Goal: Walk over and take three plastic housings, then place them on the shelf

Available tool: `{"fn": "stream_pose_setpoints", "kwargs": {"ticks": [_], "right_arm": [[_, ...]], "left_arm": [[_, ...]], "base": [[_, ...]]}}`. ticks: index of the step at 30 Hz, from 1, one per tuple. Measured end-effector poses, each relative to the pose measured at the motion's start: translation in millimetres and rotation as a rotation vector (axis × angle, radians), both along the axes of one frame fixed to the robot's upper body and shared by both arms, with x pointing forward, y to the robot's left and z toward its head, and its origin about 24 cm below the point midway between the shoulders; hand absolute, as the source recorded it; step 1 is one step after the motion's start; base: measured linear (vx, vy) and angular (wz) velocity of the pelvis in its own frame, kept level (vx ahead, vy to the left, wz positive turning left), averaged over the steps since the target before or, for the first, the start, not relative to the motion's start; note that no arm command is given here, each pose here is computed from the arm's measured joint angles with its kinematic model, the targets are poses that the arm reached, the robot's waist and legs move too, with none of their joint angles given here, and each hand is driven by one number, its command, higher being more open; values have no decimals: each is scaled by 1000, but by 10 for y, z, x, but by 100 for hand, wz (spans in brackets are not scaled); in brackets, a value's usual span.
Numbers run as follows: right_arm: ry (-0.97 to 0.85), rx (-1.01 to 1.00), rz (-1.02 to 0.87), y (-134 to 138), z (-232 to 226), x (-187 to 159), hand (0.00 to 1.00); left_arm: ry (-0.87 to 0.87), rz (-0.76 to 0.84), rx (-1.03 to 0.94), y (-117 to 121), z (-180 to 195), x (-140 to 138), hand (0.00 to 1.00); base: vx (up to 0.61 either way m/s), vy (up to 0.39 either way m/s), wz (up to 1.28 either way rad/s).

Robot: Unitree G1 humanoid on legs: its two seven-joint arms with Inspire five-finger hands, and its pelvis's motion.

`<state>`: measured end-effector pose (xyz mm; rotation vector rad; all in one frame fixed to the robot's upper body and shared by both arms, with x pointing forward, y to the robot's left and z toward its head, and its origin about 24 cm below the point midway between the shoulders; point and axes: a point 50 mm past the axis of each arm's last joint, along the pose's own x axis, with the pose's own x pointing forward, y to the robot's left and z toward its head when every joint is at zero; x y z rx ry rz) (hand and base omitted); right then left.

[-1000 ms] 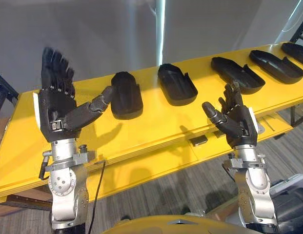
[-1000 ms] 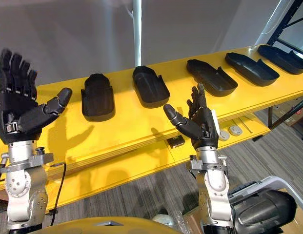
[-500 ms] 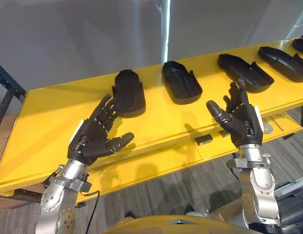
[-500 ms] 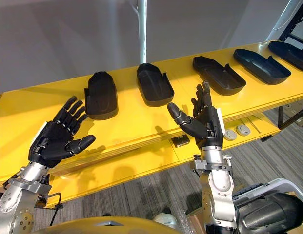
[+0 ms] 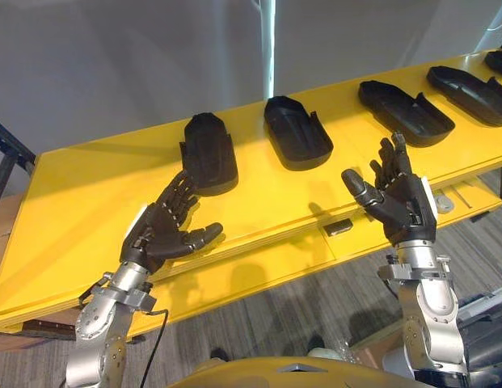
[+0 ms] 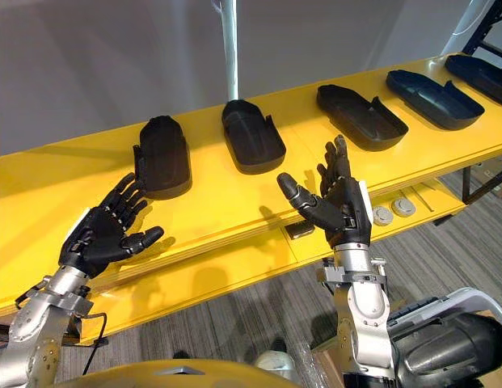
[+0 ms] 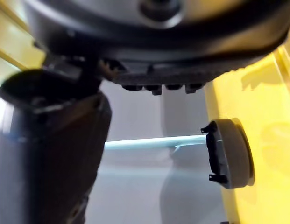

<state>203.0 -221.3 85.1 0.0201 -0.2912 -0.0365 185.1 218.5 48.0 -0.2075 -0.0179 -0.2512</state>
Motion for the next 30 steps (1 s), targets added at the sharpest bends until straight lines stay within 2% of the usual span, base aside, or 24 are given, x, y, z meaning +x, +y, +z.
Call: {"fn": "stream_pose_setpoints", "kwargs": {"ticks": [7,17,30], "right_arm": [[3,-6,-18,-18,-3,-8,100],[14,-5,-22,-27,-26,-32,100],[39,-5,-28,-40,-75,-82,100]], "left_arm": [[60,-46,-26,-151,-105,98,100],[79,-32,-4,-140,-129,244,100],[97,31,-3,-104,-177,264,100]], "base": [[0,0,0],[0,0,0],[-10,2,-5]]}}
